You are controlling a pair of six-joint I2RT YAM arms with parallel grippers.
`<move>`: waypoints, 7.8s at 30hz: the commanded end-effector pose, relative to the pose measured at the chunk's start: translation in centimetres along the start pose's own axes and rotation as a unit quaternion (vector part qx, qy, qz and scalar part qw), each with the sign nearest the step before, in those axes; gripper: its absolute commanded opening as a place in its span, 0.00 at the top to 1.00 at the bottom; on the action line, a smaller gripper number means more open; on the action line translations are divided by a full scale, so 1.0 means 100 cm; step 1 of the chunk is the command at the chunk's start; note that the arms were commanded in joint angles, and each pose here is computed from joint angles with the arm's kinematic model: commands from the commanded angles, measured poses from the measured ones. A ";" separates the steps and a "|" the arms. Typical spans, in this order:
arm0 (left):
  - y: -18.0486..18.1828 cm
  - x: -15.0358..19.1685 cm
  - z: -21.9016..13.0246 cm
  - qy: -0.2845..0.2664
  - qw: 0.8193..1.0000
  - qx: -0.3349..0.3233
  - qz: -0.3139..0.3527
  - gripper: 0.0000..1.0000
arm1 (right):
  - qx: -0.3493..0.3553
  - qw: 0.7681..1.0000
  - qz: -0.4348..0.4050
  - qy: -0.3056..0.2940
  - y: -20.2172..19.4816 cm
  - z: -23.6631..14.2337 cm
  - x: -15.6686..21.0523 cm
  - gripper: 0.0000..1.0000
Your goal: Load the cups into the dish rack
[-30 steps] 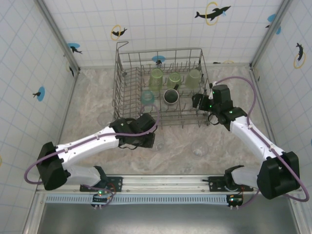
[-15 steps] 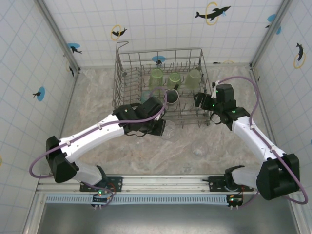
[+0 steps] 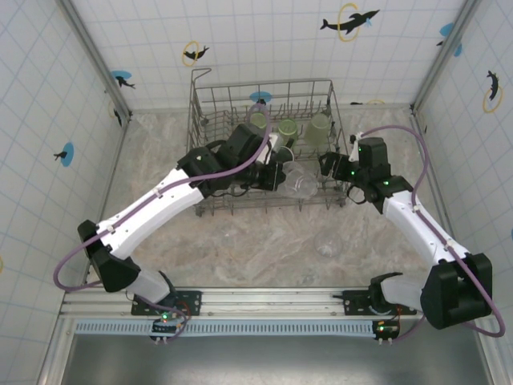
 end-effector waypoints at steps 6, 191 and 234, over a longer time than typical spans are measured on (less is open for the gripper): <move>0.015 -0.060 -0.020 -0.080 0.995 0.060 -0.025 1.00 | -0.017 0.999 -0.005 -0.045 0.015 -0.019 -0.041 0.00; 0.379 -0.029 -0.128 -0.290 0.876 -0.272 -0.273 0.03 | -0.286 0.853 -0.430 0.076 0.337 0.152 0.117 0.03; 0.386 0.015 -0.134 -0.217 0.846 -0.335 -0.354 0.02 | -0.227 0.915 -0.334 -0.019 0.225 0.043 0.041 0.00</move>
Point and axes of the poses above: each hand's point on the last joint's axis, 136 mm out from that joint toward the fingers, its own z axis out along the fingers, its own y axis along the line the jaws close on, x = y × z, the point moved 4 cm from there along -z, back along the fingers, and after that the axes turned 4 degrees about -z, right-handed, at the moved point
